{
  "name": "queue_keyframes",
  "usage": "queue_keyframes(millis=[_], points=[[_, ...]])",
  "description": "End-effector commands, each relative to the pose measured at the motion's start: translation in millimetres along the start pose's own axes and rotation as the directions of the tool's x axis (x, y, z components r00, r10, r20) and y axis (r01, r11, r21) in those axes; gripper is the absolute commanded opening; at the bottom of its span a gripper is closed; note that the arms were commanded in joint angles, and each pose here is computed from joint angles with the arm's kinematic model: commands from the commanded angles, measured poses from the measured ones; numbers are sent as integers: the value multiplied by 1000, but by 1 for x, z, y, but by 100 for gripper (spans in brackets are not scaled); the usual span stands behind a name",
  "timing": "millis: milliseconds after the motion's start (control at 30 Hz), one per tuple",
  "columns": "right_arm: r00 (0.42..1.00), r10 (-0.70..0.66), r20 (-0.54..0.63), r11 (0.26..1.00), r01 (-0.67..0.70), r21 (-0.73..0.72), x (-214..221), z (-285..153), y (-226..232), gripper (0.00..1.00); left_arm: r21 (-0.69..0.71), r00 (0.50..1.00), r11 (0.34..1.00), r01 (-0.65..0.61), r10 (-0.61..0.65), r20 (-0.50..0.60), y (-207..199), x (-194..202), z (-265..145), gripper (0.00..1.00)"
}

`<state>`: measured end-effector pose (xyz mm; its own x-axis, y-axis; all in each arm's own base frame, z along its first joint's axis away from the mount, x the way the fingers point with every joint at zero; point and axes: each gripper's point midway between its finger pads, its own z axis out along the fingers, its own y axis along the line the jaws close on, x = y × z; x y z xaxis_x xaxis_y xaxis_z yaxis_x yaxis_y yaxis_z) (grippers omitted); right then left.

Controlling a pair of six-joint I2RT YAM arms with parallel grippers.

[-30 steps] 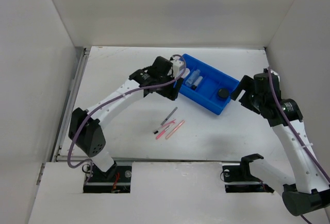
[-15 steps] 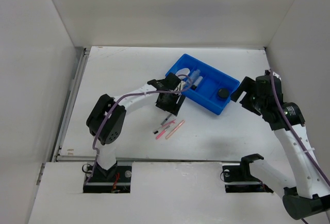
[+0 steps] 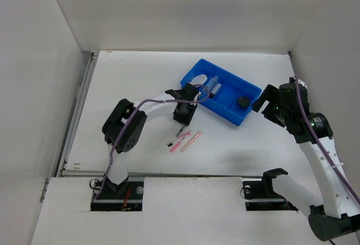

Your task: Organize the makeup

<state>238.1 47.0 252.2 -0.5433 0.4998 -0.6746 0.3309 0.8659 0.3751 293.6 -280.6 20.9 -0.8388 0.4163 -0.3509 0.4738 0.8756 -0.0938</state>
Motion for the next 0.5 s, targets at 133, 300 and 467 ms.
queue_keyframes(millis=[133, 300, 467], points=[[1000, 0, 18, 1000, 1, -10, -3, -5, 0, 88, -21, 997, 999, 40, -41, -69, 5, 27, 4, 0], [1000, -9, 19, 1000, 10, -11, -5, -2, 1, 88, -150, 1000, 989, -7, 6, -5, 24, 7, -36, 0], [1000, -19, 19, 1000, 19, -11, -5, -2, 1, 88, -239, 993, 971, -15, 43, 112, 38, -24, -91, 0]])
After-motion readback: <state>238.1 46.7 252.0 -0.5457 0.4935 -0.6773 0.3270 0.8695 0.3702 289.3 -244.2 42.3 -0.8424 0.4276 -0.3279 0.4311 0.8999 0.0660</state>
